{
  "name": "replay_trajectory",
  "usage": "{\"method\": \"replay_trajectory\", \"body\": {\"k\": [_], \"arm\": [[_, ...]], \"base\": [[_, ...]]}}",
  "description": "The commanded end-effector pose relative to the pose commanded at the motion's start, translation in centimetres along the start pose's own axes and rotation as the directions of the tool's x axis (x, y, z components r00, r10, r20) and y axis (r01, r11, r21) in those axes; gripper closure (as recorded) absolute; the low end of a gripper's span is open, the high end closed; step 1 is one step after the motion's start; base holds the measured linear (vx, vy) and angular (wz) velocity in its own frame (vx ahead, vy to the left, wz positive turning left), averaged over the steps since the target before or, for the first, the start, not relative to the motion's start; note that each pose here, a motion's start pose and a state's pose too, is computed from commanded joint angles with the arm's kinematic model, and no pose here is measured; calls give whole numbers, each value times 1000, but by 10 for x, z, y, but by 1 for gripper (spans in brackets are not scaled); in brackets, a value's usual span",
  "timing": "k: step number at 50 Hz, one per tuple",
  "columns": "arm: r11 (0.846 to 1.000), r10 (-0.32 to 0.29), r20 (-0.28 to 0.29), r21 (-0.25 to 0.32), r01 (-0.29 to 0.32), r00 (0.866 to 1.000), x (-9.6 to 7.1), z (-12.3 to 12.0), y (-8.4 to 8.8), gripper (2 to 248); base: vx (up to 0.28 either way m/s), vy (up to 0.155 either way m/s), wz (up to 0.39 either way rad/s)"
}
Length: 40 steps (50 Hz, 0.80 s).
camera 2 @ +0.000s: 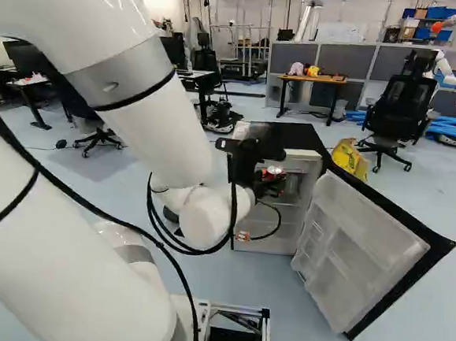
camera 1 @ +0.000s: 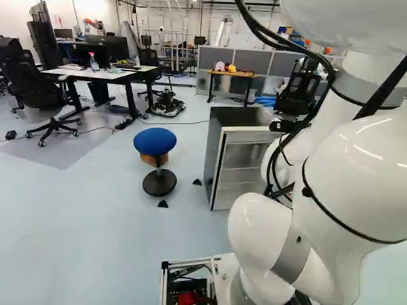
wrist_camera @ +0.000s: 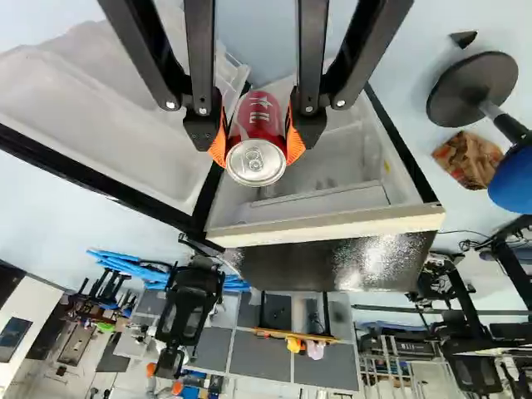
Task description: Grab a drink from the fridge
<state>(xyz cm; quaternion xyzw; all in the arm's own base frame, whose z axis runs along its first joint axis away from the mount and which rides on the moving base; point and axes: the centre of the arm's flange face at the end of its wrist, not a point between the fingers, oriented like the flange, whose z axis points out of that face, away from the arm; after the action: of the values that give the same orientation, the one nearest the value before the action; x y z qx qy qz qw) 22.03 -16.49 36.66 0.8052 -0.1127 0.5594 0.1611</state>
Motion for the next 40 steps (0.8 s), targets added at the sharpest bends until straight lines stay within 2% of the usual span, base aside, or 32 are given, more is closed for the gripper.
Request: {"method": "replay_trajectory", "body": {"k": [20, 40], "arm": [[996, -71, 20, 51, 70, 997, 11, -2, -4, 157], [991, -101, -18, 82, 102, 995, 41, 18, -6, 157]], "base": [[0, 0, 0], [0, 0, 0]]}}
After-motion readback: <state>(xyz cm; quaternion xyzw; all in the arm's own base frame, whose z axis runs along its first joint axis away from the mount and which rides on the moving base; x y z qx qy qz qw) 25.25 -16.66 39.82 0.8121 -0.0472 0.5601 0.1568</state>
